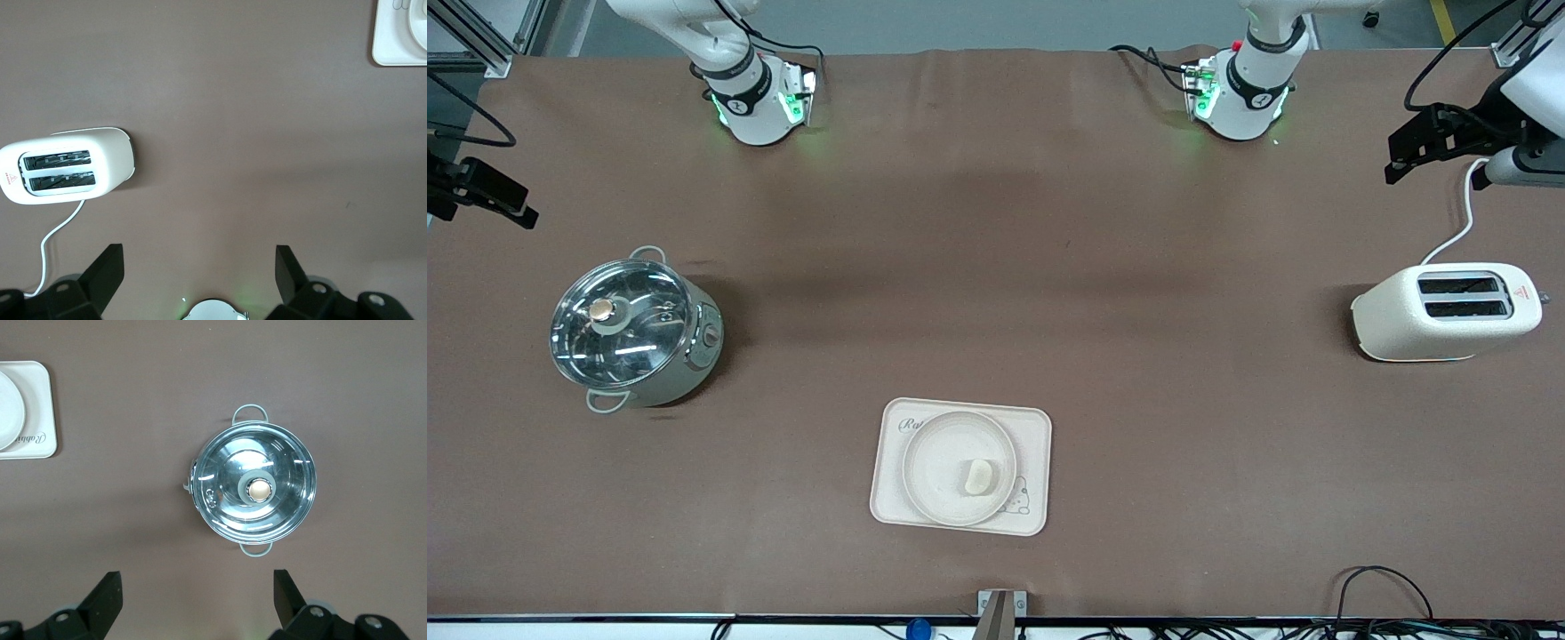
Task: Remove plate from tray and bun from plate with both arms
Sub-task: 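Reach the right gripper over to the white plate on the tray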
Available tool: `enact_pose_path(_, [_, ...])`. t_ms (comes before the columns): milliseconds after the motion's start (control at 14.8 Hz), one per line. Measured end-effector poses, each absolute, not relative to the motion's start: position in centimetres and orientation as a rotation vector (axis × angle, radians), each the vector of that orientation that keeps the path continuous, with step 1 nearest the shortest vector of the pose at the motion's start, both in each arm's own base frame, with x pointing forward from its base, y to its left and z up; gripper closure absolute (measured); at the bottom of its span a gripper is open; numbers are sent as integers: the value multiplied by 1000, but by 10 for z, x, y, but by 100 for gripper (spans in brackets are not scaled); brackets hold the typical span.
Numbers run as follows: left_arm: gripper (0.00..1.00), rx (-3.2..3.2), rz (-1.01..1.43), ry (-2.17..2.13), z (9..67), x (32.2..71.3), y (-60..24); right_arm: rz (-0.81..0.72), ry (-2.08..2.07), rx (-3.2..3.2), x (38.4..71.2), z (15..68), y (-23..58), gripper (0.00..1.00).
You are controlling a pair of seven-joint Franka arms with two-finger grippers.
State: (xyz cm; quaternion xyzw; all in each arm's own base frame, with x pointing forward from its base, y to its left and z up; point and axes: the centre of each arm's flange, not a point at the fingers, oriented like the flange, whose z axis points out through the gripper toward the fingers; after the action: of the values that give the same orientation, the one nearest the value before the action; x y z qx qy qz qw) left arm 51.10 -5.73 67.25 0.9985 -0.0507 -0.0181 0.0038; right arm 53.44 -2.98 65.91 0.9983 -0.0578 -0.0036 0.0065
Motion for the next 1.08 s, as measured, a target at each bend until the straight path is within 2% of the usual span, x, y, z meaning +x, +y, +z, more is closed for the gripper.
enact_pose_path(474, [0,3129,-65,-157,670,513,-57,-7,-172,3134,535,659,-26,0])
enact_pose_path(677, [0,3129,-68,-155,669,514,-56,11,-96,3232,551,644,16,0])
enact_pose_path(812, [0,3129,-68,-155,668,514,-56,11,-79,3289,584,598,66,0])
enact_pose_path(1083, [0,3129,-69,-154,668,515,-56,50,-215,3356,656,446,171,0])
